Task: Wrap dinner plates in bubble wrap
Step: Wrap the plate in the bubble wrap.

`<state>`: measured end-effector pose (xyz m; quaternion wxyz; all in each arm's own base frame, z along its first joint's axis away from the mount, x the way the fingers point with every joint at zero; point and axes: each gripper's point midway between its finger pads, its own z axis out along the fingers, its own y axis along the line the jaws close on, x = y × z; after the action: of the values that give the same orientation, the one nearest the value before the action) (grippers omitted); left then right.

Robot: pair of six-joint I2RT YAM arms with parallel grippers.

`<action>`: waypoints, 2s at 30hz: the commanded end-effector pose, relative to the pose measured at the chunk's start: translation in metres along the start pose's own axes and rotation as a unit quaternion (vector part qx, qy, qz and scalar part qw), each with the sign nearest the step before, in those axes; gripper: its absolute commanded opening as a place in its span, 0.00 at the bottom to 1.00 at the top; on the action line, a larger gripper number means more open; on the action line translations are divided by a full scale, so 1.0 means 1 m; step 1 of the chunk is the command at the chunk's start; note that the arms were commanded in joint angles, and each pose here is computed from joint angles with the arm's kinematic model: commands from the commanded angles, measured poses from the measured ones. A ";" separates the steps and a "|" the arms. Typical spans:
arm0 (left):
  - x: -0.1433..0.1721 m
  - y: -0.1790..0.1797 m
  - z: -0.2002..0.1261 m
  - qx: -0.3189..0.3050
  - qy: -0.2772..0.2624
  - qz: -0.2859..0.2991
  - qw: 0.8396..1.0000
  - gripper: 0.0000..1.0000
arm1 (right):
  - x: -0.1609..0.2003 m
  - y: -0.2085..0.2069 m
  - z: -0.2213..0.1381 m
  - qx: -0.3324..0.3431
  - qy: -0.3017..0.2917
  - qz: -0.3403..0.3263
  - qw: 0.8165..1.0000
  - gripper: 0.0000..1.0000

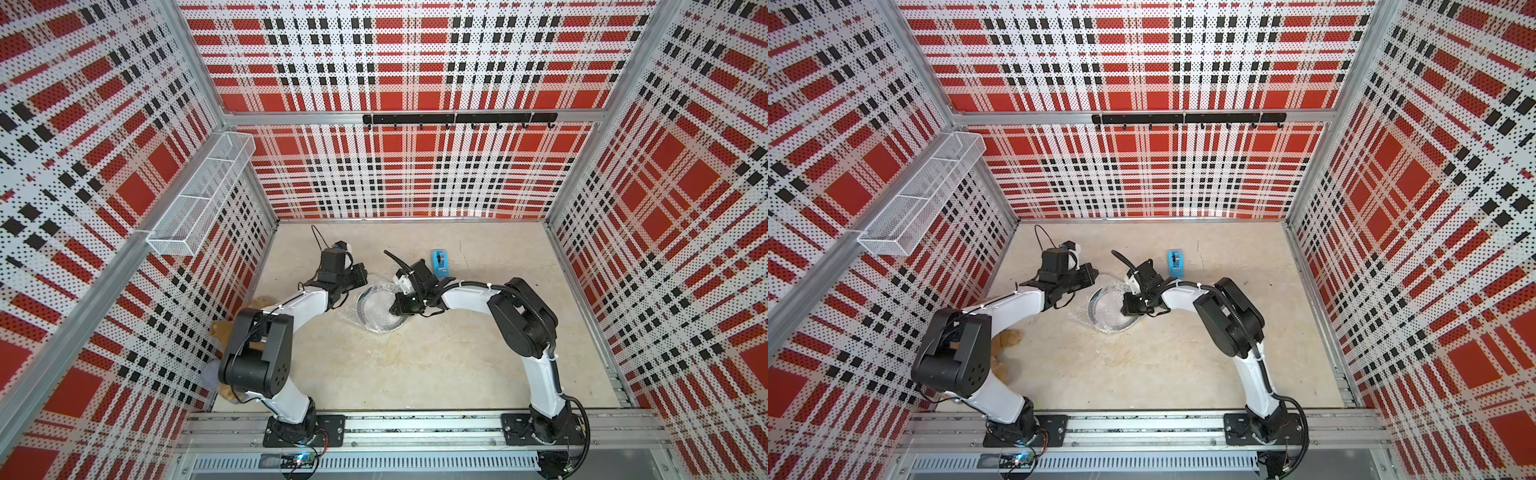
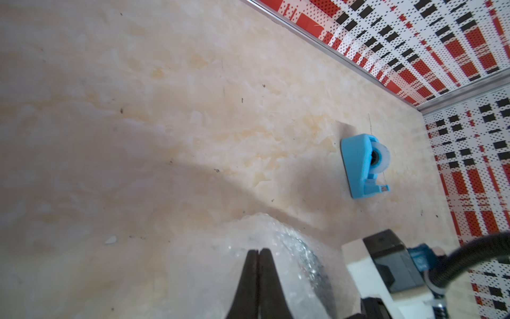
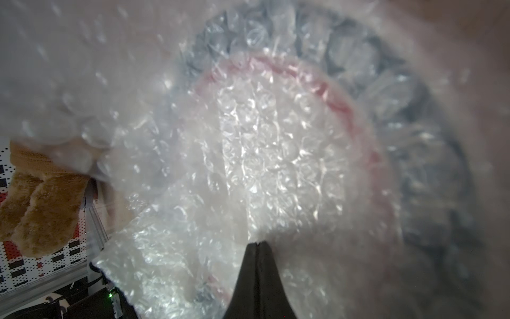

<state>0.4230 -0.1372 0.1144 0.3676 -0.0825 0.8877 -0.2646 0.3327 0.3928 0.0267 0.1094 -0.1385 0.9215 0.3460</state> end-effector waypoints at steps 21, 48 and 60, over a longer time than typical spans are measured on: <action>-0.012 0.066 -0.021 0.020 -0.052 -0.101 0.993 0.00 | 0.042 -0.044 0.001 0.072 0.049 0.045 0.995 0.00; 0.001 0.012 0.039 -0.044 0.021 -0.126 0.991 0.34 | 0.049 -0.049 0.006 0.075 0.065 0.053 0.994 0.00; 0.063 0.087 0.060 -0.096 0.057 -0.161 0.981 0.28 | 0.050 -0.050 0.006 0.076 0.067 0.056 0.993 0.00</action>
<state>0.4392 -0.1274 0.0285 0.2874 -0.2178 0.8970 -0.2555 0.3287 0.3882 0.0270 0.1088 -0.1315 0.9216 0.3487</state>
